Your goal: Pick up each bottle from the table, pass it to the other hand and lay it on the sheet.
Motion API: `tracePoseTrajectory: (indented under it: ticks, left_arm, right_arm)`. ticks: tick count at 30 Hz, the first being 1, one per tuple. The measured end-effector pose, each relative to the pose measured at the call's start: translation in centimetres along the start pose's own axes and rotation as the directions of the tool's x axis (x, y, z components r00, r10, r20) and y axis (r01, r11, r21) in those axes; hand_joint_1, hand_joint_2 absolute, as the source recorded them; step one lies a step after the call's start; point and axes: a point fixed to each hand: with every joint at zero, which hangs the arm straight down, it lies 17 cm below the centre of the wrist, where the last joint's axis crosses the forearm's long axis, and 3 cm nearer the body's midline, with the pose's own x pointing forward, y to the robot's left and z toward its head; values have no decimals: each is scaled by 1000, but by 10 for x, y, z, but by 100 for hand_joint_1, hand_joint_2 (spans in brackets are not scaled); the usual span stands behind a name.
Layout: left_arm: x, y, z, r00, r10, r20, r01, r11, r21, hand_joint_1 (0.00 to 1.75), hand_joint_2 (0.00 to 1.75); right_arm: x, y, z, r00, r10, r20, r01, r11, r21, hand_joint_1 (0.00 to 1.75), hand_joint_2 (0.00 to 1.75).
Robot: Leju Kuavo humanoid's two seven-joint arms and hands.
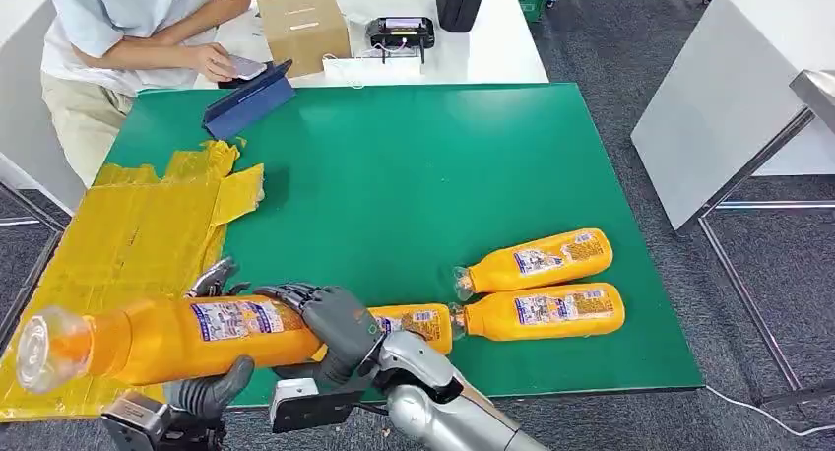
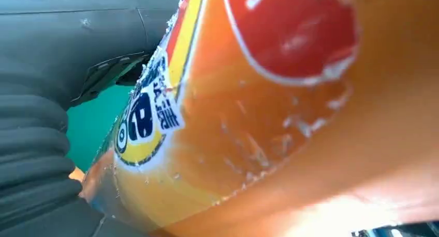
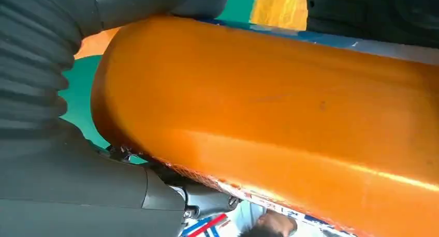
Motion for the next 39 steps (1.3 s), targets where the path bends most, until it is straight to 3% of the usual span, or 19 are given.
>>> tracePoseTrajectory:
  ticks: [9, 10, 11, 12, 21, 24, 26, 29, 32, 34, 35, 39]
  left_arm:
    - [2, 1, -4, 1000, -3, 12, 3, 1000, 6, 175, 175]
    - [3, 1, -4, 1000, -3, 13, 2, 1000, 6, 175, 175]
    - [3, 1, -5, 1000, -3, 15, 3, 1000, 6, 175, 175]
    - [4, 1, -6, 1000, -5, 19, 5, 1000, 8, 175, 175]
    - [25, 8, -34, 991, -87, 101, 81, 995, 55, 175, 175]
    - [31, 16, -47, 948, -291, 125, 279, 954, 107, 175, 175]
    - [35, 24, -68, 878, -462, 129, 445, 885, 136, 175, 175]
    - [31, 40, -100, 657, -749, 91, 730, 661, 175, 175, 175]
    - [21, 67, -133, 200, -980, 22, 956, 200, 215, 175, 175]
    - [-4, 91, -152, -54, -999, 6, 988, -53, 148, 175, 175]
    - [-18, 109, -161, -113, -994, -7, 989, -113, 95, 175, 175]
    - [-57, 187, -192, -220, -973, -67, 973, -215, -80, 175, 175]
  right_arm:
    - [0, 0, 0, 1000, -10, 1, 10, 1000, -2, 175, 175]
    - [0, 0, 0, 1000, -13, 2, 13, 1000, -3, 141, 175]
    - [0, 0, 0, 1000, -17, 2, 17, 1000, -5, 30, 175]
    - [0, -1, 0, 1000, -23, 1, 23, 1000, -8, 0, 175]
    - [5, -7, 10, 996, -84, 18, 85, 993, -82, 0, 175]
    - [9, -25, 15, 990, -135, 41, 139, 978, -158, 0, 175]
    - [12, -35, 22, 987, -150, 57, 159, 966, -203, 0, 175]
    - [19, -56, 33, 985, -154, 79, 170, 947, -274, 0, 175]
    - [28, -82, 42, 985, -134, 107, 163, 927, -337, 0, 175]
    - [35, -95, 44, 986, -107, 126, 145, 924, -355, 0, 175]
    - [37, -101, 45, 987, -94, 128, 135, 923, -361, 0, 175]
    - [42, -110, 48, 988, -66, 137, 113, 922, -370, 0, 175]
